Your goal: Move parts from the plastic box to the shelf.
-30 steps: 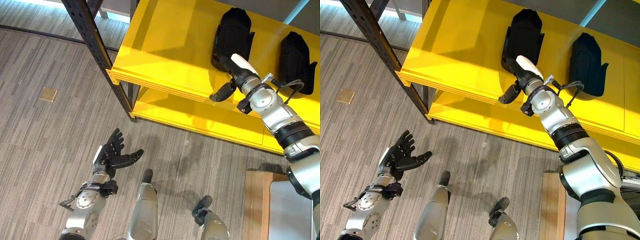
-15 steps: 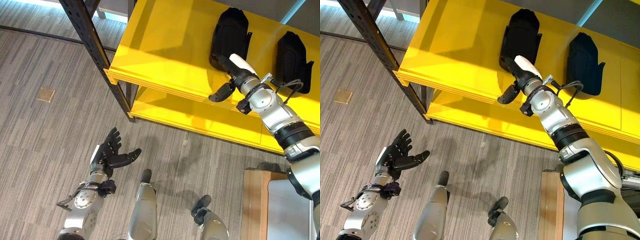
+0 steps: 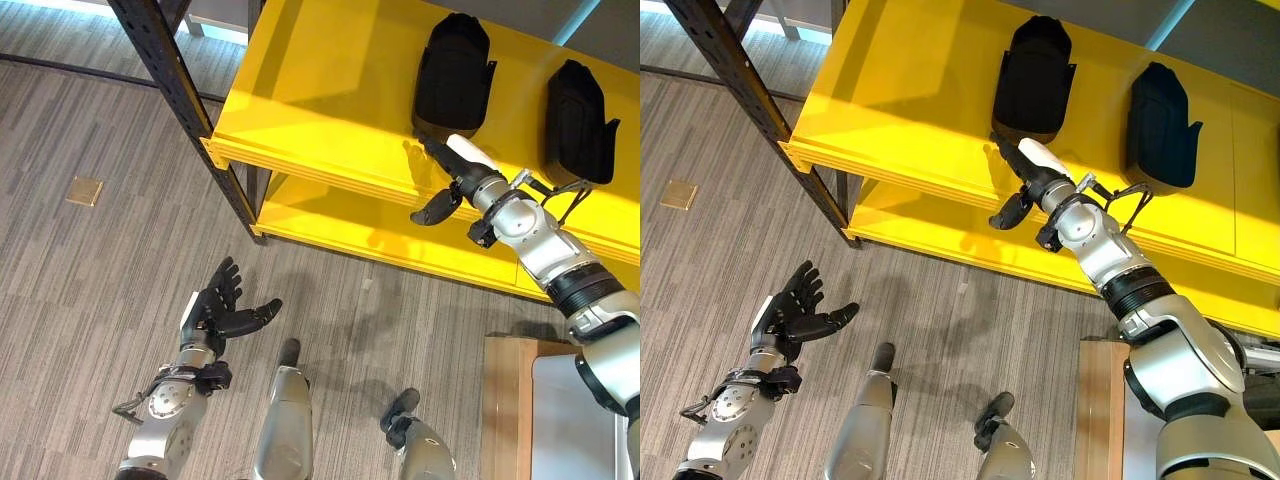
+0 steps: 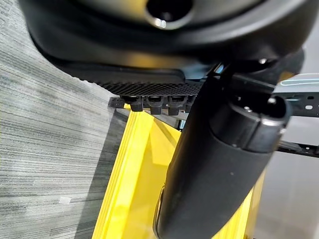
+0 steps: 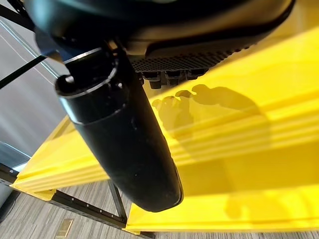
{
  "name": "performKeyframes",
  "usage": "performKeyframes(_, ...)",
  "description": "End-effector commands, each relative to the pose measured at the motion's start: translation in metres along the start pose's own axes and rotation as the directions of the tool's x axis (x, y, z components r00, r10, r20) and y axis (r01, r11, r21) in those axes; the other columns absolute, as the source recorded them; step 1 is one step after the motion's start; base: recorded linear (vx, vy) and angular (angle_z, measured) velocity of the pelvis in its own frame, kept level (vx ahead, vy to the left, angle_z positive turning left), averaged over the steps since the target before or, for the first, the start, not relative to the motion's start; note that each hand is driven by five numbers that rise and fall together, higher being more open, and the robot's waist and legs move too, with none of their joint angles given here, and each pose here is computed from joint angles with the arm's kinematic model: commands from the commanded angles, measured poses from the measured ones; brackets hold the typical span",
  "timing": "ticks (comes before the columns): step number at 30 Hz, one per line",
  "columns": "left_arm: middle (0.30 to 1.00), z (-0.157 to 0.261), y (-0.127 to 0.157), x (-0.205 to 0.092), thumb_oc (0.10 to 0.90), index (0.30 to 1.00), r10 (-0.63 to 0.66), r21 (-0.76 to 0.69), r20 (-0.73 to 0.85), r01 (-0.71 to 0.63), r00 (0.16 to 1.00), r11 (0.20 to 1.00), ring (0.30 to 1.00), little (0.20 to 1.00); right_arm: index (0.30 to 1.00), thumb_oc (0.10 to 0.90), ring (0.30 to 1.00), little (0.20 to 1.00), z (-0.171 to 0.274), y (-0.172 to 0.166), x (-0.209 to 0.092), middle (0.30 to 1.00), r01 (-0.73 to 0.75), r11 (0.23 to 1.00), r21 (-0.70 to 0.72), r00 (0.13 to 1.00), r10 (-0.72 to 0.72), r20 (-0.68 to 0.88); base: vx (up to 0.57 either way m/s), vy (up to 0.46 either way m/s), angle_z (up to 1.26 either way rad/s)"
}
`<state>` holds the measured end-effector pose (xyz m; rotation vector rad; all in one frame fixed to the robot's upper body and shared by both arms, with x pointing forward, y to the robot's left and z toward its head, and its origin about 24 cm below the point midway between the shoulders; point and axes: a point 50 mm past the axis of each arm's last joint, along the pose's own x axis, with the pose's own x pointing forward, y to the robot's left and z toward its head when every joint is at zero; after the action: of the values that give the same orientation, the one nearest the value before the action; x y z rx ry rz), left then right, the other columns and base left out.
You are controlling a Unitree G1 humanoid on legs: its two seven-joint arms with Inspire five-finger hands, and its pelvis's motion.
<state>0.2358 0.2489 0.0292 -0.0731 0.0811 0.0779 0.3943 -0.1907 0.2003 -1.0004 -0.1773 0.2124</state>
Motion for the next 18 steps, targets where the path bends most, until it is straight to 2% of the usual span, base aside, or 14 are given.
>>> performKeyframes(1,1.000,0.031,0.007,0.002,0.900,1.000,0.005,0.039,0.157,-0.011,0.988,0.999,1.000,1.000,1.000,0.900,1.000,1.000,0.029,-0.039,-0.004,1.000,0.139,0.990,0.019,0.978,-0.140,0.152,0.00,-0.009,-0.04)
performKeyframes(9,1.000,0.029,0.008,0.001,0.900,1.000,0.006,0.048,0.148,-0.013,0.989,0.999,1.000,1.000,1.000,0.900,1.000,1.000,0.029,-0.040,-0.008,1.000,0.136,0.991,0.014,0.976,-0.137,0.167,0.00,-0.002,-0.01)
performKeyframes(18,1.000,0.031,0.014,-0.001,0.900,1.000,0.046,0.034,0.162,-0.052,0.986,0.998,1.000,1.000,1.000,0.900,1.000,1.000,0.055,-0.058,-0.034,1.000,0.185,0.981,0.059,0.919,-0.194,0.343,0.00,0.000,0.00)
